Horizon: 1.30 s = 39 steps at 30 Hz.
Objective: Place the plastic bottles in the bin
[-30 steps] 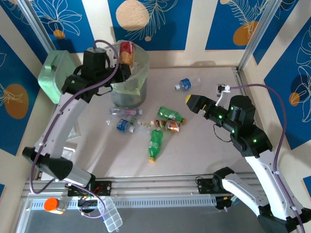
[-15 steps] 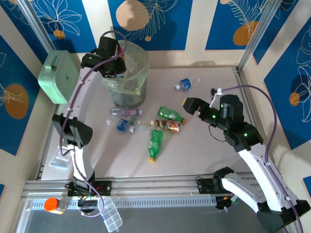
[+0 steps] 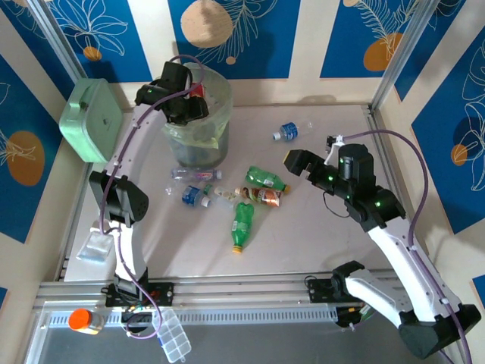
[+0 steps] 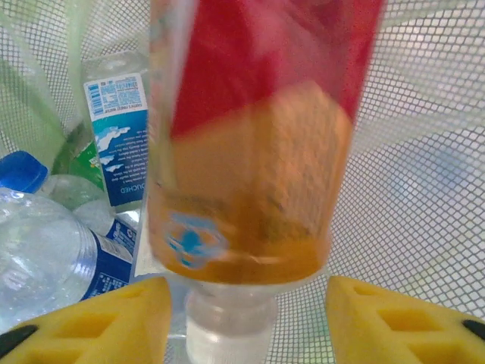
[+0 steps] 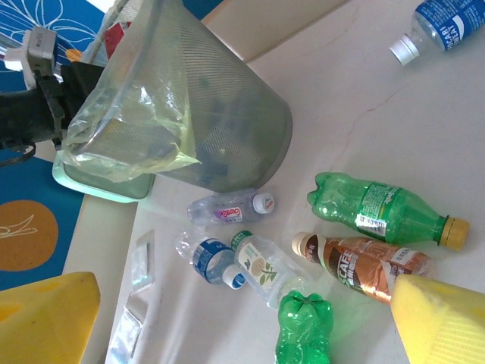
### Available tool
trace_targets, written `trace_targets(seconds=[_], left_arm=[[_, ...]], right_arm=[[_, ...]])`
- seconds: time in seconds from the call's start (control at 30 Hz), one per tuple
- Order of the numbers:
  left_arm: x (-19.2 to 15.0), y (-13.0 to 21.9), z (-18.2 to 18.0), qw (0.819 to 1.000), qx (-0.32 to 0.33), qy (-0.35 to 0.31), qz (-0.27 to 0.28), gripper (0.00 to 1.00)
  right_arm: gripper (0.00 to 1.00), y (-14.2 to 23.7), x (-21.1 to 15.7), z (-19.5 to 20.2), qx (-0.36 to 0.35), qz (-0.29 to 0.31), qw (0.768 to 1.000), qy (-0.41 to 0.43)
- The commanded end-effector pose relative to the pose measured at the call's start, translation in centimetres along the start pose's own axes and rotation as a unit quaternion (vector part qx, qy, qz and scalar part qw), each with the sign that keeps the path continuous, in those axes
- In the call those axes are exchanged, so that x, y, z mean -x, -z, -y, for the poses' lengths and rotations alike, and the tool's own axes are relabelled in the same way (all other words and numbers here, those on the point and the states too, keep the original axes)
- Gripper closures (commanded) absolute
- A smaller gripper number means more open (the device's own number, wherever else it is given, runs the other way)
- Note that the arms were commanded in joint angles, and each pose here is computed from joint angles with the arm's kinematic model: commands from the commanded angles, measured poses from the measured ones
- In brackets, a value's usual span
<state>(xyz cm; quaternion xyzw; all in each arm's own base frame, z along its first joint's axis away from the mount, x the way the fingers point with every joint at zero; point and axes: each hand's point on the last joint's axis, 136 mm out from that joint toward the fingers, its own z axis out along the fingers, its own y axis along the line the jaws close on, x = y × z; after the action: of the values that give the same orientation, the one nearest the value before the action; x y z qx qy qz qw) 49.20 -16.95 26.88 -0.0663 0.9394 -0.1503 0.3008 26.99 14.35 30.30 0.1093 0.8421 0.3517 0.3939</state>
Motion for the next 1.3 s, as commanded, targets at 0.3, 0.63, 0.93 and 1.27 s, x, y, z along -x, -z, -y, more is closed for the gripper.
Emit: trace_targets(seconds=[0.3,0.63,0.93,1.27], left_arm=[[1.7,5.6,1.8,0.998,-0.029,-0.035,0.045,0.33],[0.5,14.6,2.9,0.987,-0.045,-0.041,0.148,0.34],[-8.0,18.4,2.2,0.978,-0.135,-0.03,0.154,0.35],[-17.2,17.3,2.1,0.961,-0.253,-0.073,0.084,0.34]], right_arm=[[0.01,1.0,2.5,-1.1,-0.009,0.036,0.999,0.027],[0.01,0.1,3.0,-0.3,-0.048,0.025,0.998,0.023],[0.04,-4.8,3.7,2.8,-0.132,-0.001,0.989,-0.067],[0.06,-13.0,4.5,9.6,-0.232,-0.059,0.932,-0.271]])
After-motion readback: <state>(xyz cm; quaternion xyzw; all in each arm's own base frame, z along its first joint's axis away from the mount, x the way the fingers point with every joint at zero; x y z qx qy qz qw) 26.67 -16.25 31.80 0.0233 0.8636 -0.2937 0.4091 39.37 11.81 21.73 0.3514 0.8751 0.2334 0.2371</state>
